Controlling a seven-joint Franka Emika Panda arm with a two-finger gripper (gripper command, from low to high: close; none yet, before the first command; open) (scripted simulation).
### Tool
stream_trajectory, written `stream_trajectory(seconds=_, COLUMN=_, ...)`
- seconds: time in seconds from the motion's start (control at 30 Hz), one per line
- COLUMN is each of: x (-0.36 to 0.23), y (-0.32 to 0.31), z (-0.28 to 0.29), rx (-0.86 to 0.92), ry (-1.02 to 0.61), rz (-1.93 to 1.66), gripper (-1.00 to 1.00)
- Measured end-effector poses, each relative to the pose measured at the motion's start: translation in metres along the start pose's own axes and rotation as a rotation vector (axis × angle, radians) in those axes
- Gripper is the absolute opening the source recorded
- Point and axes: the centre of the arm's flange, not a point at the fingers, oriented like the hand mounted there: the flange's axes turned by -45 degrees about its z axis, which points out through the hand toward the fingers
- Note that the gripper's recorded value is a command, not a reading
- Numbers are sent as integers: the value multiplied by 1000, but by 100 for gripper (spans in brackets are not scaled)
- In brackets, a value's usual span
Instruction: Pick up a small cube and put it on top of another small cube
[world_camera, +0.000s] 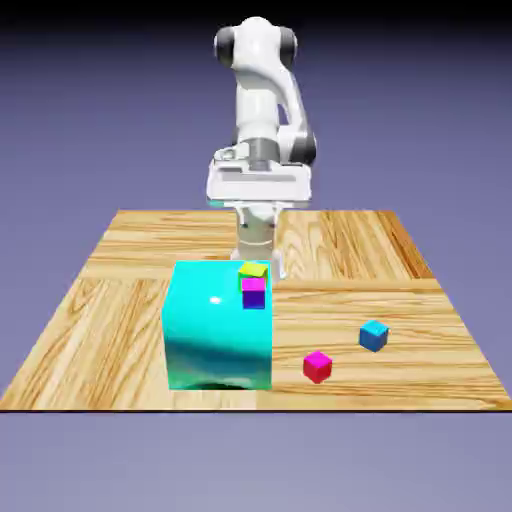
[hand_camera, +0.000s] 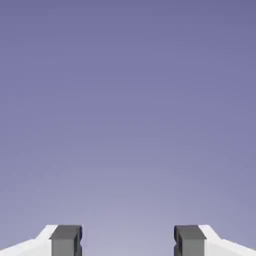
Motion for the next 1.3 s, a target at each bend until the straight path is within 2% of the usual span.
stream_trajectory(seconds=0.33, x=-15, y=-93, z=105, rx=47, ry=-318, rz=222, gripper=0)
stream_trajectory(seconds=0.63, x=-83, y=-154, z=180, rx=-53, ry=-614, rz=496, gripper=0)
stream_trajectory(seconds=0.9, x=-164, y=-155, z=226, rx=-293, ry=-844, rz=854, gripper=0)
stream_trajectory(seconds=0.97, x=-167, y=-150, z=227, rx=-308, ry=-849, rz=879, gripper=0)
stream_trajectory(seconds=1.13, x=-214, y=-155, z=268, rx=-308, ry=-849, rz=880, gripper=0)
stream_trajectory(seconds=1.17, x=-220, y=-155, z=272, rx=-308, ry=-849, rz=880, gripper=-100)
stream_trajectory(seconds=1.3, x=-200, y=-154, z=257, rx=-307, ry=-849, rz=881, gripper=-100)
